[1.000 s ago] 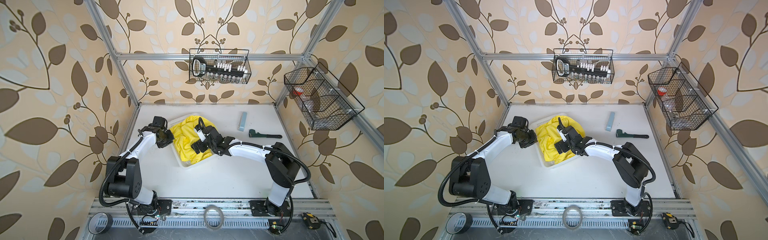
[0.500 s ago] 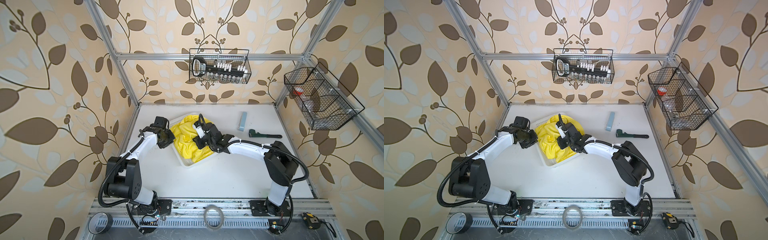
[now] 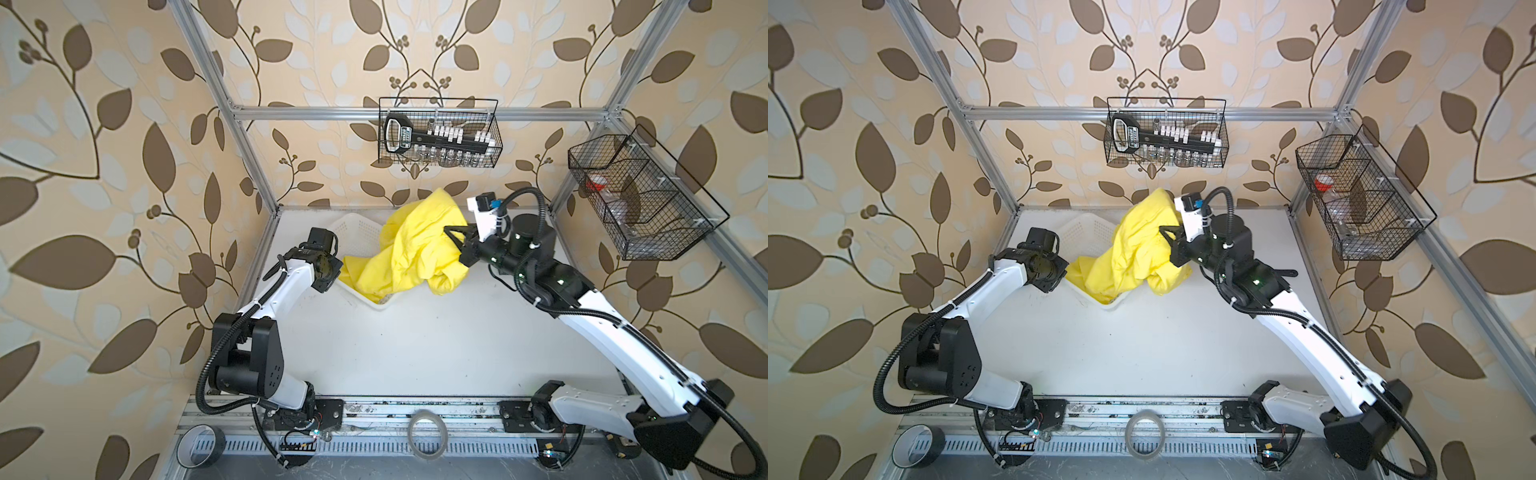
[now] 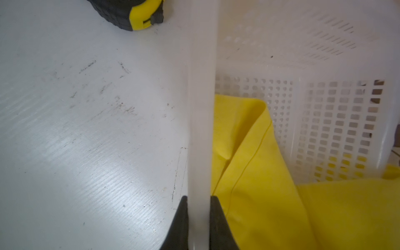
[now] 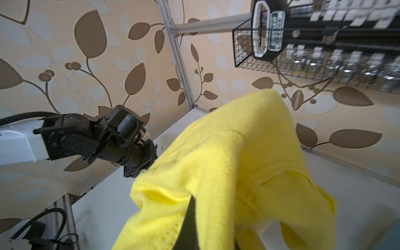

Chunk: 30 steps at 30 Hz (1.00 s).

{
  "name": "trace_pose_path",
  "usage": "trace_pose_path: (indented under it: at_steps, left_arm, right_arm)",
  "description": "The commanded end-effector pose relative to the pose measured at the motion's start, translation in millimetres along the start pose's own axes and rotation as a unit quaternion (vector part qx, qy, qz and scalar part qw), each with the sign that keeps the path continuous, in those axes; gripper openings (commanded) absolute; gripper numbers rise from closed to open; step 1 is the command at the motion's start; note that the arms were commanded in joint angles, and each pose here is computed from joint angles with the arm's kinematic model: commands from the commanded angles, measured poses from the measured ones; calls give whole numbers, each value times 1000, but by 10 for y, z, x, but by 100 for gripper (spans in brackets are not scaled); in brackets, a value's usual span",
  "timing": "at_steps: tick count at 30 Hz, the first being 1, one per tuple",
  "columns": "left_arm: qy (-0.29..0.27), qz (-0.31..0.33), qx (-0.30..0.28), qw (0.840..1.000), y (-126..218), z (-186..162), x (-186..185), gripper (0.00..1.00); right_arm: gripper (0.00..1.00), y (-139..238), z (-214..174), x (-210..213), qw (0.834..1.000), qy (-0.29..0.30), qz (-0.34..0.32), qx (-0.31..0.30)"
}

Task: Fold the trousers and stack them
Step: 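Lift the trousers out with the right gripper while the left gripper drags the basket away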

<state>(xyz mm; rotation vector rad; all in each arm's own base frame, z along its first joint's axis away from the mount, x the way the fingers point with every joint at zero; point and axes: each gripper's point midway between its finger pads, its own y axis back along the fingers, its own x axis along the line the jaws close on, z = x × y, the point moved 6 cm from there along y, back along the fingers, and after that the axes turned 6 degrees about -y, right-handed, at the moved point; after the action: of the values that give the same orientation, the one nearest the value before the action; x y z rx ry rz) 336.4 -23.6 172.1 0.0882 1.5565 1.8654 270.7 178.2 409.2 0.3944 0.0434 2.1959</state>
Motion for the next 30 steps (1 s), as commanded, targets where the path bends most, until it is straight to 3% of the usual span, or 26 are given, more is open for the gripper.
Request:
trace_pose_path:
  at_steps: [1, 6, 13, 19, 26, 28, 30]
  left_arm:
    - [99, 21, -62, 993, -40, 252, 29, 0]
    - [158, 24, -74, 984, -151, 405, -14, 0]
    - [210, 22, -90, 973, -281, 650, -119, 0]
    - [228, 12, -88, 970, -442, 840, -263, 0]
    - [234, 4, -73, 969, -675, 1126, -365, 0]
    - [230, 7, -75, 970, -701, 1185, -385, 0]
    - [226, 5, -75, 971, -728, 1238, -403, 0]
  right_arm:
    - [0, 554, 424, -15, 996, 38, -32, -73]
    - [0, 1123, 582, -175, 981, 67, -136, -123]
    - [0, 1658, 611, -242, 955, 78, -211, -194]
    - [0, 1394, 275, -299, 972, 61, -184, -133]
    - [0, 917, -317, -252, 997, -7, -71, -39]
    - [0, 837, -514, -282, 998, -26, -63, -10]
    - [0, 853, -716, -391, 994, -39, -101, 25]
